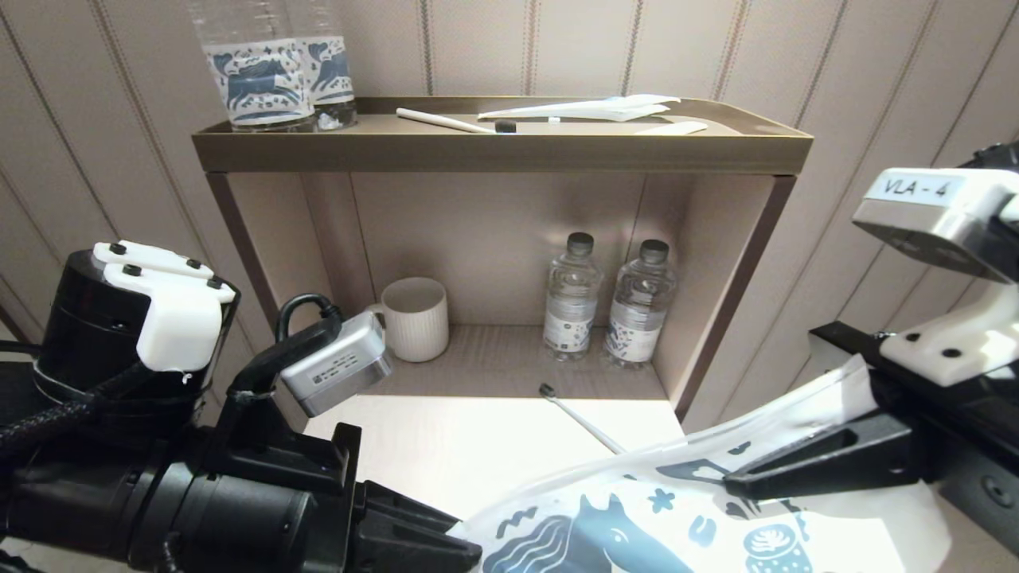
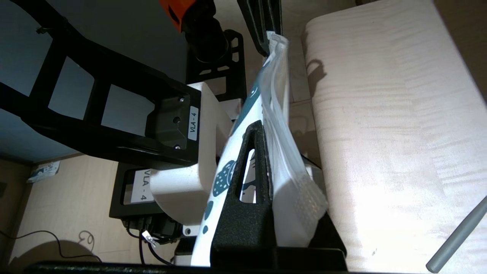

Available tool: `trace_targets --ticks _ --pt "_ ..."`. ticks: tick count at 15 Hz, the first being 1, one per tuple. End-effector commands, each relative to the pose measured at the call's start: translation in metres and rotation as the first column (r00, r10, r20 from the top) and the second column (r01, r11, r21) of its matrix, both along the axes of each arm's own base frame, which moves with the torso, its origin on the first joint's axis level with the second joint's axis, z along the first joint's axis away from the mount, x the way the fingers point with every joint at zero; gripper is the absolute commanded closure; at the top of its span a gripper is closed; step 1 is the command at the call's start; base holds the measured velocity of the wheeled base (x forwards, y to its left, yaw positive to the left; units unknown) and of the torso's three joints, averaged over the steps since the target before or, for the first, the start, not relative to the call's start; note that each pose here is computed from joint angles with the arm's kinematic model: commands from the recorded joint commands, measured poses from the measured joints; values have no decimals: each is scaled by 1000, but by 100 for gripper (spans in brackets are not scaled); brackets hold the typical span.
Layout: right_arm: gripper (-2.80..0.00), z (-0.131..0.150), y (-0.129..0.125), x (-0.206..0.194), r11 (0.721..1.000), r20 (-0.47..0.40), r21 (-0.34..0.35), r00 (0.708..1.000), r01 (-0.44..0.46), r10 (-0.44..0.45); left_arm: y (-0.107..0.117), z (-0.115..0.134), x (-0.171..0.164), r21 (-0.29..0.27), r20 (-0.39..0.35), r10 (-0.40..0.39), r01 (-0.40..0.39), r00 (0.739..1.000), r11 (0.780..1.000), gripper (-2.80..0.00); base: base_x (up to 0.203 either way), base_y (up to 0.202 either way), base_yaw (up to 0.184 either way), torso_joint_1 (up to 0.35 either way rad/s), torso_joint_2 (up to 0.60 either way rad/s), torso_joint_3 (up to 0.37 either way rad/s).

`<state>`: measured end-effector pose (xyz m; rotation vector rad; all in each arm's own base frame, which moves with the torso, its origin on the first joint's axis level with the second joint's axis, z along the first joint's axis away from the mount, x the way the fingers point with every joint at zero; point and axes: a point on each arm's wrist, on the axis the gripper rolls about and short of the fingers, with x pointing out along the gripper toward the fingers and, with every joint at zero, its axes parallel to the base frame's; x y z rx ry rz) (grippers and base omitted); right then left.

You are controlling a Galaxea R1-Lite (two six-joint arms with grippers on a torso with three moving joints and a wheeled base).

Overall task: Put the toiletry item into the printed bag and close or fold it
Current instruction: Open the storage bag

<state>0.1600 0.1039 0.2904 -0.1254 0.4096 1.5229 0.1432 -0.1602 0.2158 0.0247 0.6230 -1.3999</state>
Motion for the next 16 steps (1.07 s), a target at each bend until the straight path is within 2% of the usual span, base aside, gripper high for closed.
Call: trace_targets --ticks 1,3,4,9,13,16 --pt "0 3 2 1 1000 14 10 1000 -9 9 -6 -1 5 -16 -8 -29 28 1000 999 0 0 0 0 0 0 0" --pt "0 1 2 2 1000 14 10 1000 -9 9 -8 0 7 -26 2 -31 31 1000 999 0 0 0 0 0 0 0" --pt "0 0 2 3 1000 9 7 1000 -9 9 -8 0 6 -26 2 -32 32 999 999 -280 0 0 0 0 0 0" --pt "0 -2 -3 0 1000 4 17 1000 -2 2 -4 4 4 -40 10 -24 25 1000 999 -280 0 0 0 0 0 0" --pt "0 -1 -6 5 999 45 41 999 25 -27 18 -1 11 -35 1 68 -68 998 997 -280 0 0 0 0 0 0" --pt "0 -2 -7 6 999 22 41 999 33 -34 43 0 16 -56 2 161 -160 987 985 -280 0 0 0 0 0 0"
